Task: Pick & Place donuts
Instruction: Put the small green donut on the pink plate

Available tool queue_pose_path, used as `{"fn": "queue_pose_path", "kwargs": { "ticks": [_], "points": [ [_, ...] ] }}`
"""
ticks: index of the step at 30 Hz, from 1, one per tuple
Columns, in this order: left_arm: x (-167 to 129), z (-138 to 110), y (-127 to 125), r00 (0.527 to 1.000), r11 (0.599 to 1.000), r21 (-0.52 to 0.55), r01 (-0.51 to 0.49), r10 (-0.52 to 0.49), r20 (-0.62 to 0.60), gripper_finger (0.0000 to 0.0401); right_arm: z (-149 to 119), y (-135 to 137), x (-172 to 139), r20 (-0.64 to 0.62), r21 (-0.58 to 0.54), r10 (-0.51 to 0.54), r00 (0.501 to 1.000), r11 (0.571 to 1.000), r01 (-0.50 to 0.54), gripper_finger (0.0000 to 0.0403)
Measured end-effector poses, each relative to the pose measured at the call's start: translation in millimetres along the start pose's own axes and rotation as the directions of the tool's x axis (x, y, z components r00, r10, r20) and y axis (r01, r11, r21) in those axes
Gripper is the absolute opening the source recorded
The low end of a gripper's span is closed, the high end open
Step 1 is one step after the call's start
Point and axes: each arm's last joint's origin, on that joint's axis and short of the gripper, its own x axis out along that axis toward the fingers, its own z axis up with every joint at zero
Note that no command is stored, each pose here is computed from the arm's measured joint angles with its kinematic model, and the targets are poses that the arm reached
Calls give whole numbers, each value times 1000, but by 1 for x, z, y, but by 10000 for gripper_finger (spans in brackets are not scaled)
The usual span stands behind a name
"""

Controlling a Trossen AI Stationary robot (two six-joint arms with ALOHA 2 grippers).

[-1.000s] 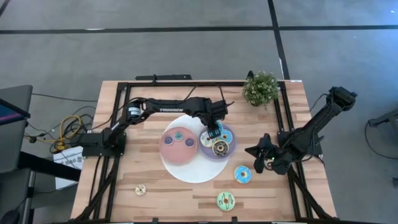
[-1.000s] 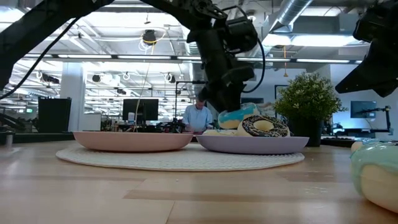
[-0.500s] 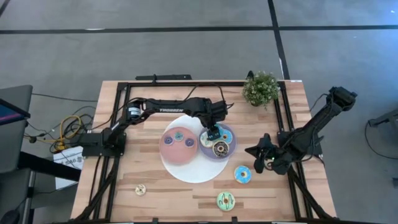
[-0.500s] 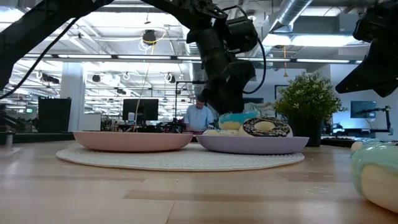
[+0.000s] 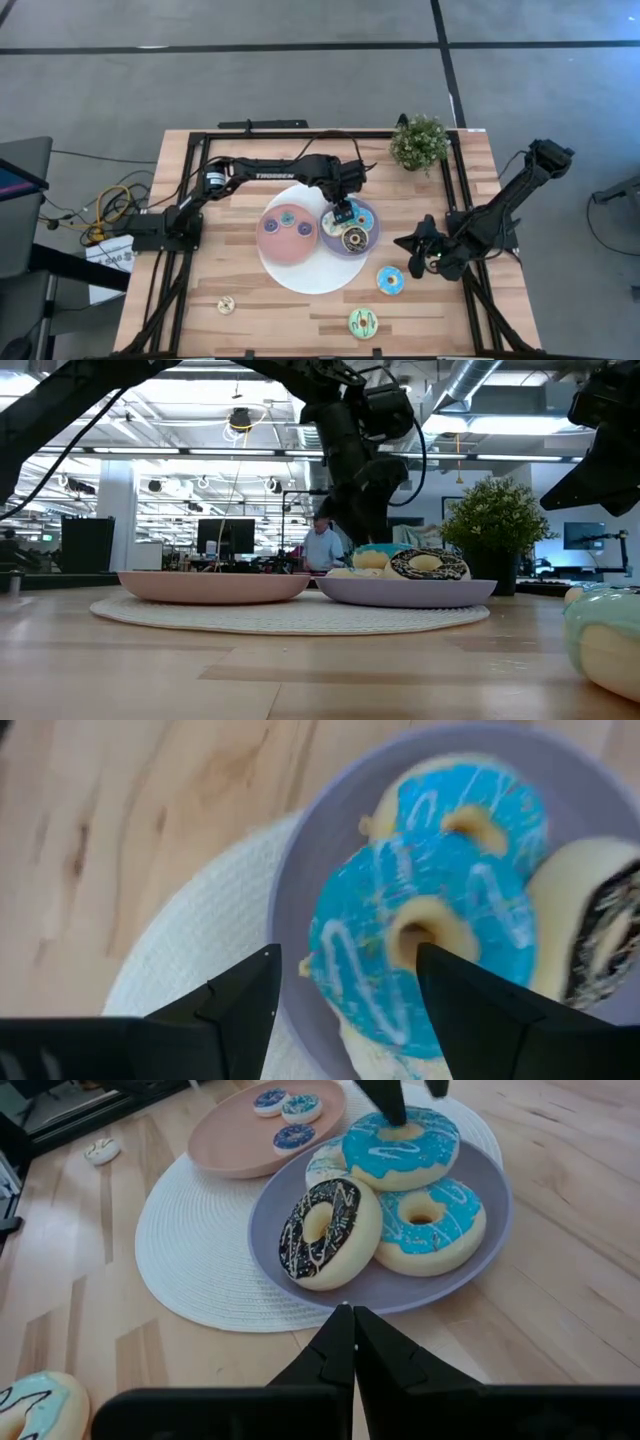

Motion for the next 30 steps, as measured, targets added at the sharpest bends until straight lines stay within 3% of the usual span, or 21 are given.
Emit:
{"fn": "queue_pose_path", "kwargs": {
  "ticks": [8,15,19,24,30],
  "points": [
    [-36,9,-2,998,997,52,-49,50,-31,226,0,0,0,-3,0,2,1000,1000,-2,0],
    [-82,-13,-17,970,978,114,-175,191,-152,226,0,1,0,-14,24,15,1000,1000,-15,0],
    [-111,-29,-35,932,941,170,-293,320,-171,226,0,1,0,-14,34,15,1000,999,-15,0],
    [-150,-60,-61,871,870,217,-442,474,-126,226,0,1,0,-14,41,15,1000,999,-14,0],
    [-173,-133,-73,866,860,146,-489,499,-38,226,0,1,0,-14,37,16,1000,999,-15,0]
  ]
}}
